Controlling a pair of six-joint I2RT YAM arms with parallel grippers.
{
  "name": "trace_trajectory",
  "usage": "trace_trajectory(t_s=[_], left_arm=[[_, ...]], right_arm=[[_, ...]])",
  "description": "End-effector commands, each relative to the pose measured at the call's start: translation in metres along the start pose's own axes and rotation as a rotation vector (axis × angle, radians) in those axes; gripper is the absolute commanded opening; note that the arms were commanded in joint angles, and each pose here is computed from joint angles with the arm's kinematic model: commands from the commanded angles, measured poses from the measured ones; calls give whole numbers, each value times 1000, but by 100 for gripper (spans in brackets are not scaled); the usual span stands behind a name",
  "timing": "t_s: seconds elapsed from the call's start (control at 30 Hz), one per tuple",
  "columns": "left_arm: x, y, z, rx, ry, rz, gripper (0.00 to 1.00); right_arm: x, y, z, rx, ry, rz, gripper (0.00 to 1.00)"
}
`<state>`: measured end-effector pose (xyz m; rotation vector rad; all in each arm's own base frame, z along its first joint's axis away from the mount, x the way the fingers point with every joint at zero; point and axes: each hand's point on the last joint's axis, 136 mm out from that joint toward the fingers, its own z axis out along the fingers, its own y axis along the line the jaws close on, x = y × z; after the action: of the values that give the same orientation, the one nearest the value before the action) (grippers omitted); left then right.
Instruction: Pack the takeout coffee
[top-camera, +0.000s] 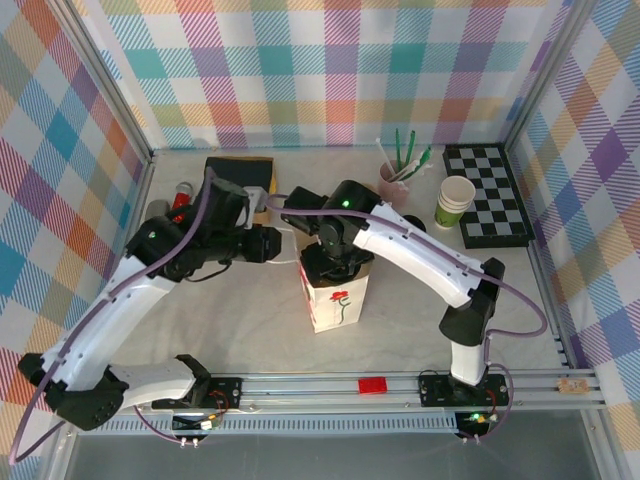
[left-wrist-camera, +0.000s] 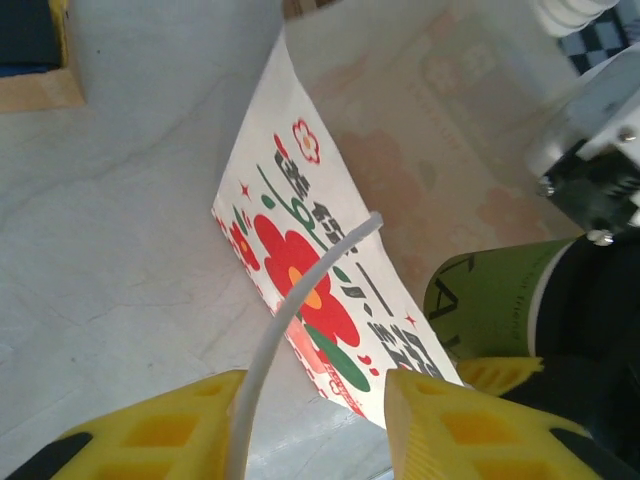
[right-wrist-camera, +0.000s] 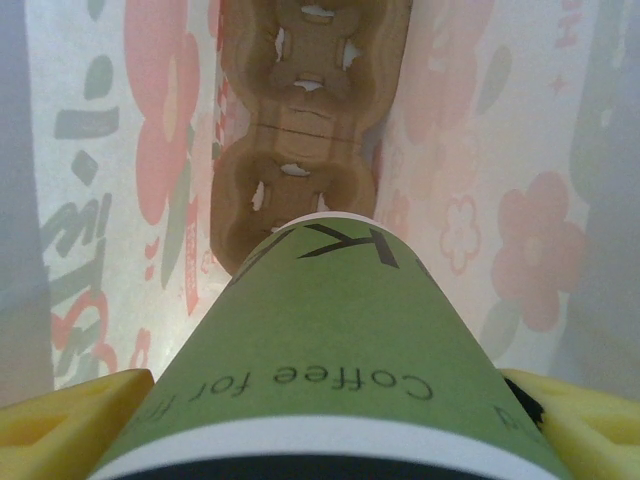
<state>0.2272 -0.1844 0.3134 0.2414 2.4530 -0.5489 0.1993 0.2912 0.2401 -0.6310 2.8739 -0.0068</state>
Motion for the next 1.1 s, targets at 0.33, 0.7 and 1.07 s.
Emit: trace_trajectory(t_s=[0.33, 0.7, 1.07], left_arm=[[-18, 5, -22, -49, -79, 13, 53], [-24, 21, 20, -104, -24, -12, 59], [-9, 24, 34, -80, 6, -22, 54]], right_arm=[[14, 1, -17, -10, -3, -38, 51], [-16, 6, 4, -39, -11, 2, 51], [-22, 6, 20, -35, 22, -1, 51]])
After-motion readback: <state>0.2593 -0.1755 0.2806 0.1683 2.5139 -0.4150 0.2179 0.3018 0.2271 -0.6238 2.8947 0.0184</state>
